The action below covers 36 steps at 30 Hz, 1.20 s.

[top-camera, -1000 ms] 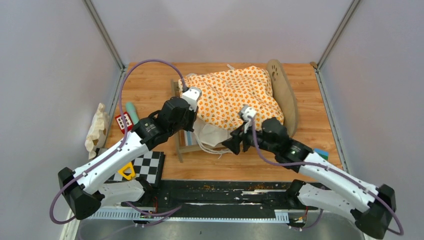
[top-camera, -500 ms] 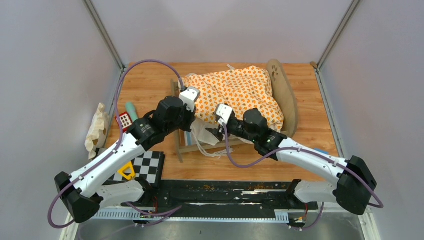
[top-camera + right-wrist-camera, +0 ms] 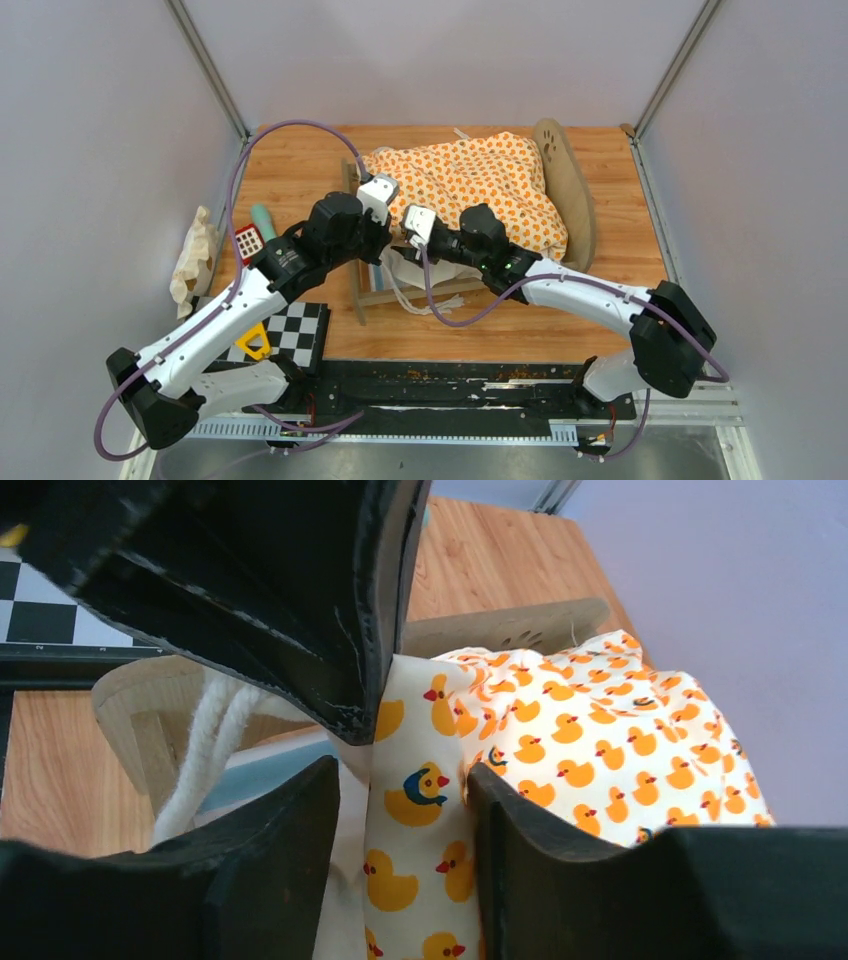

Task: Set up the pet bed
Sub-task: Cross the ropes on the bed frame.

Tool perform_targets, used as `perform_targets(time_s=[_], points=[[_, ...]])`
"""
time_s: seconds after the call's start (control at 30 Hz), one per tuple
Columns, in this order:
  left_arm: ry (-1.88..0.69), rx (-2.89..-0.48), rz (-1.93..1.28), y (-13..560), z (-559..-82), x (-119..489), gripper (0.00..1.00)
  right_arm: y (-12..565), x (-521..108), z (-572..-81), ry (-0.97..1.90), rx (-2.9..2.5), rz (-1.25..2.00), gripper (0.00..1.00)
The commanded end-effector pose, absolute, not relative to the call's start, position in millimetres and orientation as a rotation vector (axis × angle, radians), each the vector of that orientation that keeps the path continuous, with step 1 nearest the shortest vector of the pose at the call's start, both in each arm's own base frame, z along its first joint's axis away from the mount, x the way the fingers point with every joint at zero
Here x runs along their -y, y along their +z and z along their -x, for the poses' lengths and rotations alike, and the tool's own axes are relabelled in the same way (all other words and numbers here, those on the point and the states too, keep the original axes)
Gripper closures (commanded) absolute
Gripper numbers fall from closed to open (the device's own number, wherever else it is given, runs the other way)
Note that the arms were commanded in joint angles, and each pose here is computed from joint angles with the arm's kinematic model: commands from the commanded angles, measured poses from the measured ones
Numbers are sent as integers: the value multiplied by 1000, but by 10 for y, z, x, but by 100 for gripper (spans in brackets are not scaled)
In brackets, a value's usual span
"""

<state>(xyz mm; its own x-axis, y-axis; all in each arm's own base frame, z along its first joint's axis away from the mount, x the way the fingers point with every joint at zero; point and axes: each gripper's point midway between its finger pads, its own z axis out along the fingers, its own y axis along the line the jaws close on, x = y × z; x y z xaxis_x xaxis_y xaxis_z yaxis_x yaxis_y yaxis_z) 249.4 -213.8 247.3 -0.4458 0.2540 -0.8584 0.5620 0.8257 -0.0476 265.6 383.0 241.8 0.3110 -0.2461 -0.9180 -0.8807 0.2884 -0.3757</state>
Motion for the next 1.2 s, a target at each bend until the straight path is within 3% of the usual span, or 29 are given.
perform_targets(time_s=[0.0, 0.03, 0.1, 0.2, 0.23, 0.4, 0.57, 0.8, 1.17], points=[[-436, -1963, -579, 2721, -2489, 2115, 100, 2715, -3863, -2799, 601, -1117, 1152, 60], [-436, -1961, -571, 2720, -2479, 2100, 100, 2744, -3831, -2844, 611, -1125, 1117, 70], [-448, -1948, -551, 2721, -2448, 2070, 85, 2823, -3778, -2893, 645, -1129, 1067, 83], [-477, -1918, -504, 2745, -2388, 2013, 53, 2909, -3743, -2956, 660, -1141, 1017, 87], [-492, -1903, -473, 2773, -2366, 1987, 46, 2916, -3751, -2972, 663, -1150, 1011, 88], [-635, -1823, -324, 2875, -2181, 1903, 36, 2882, -3820, -3009, 691, -1184, 1016, 89], [-782, -1791, -189, 2796, -2066, 1910, 36, 2856, -3849, -3024, 715, -1204, 998, 89], [-749, -1825, -61, 2699, -2179, 1846, 46, 2880, -3966, -2963, 819, -1212, 991, 89], [-935, -1830, -37, 2664, -2106, 2127, 60, 2847, -4042, -2951, 876, -1236, 985, 90]])
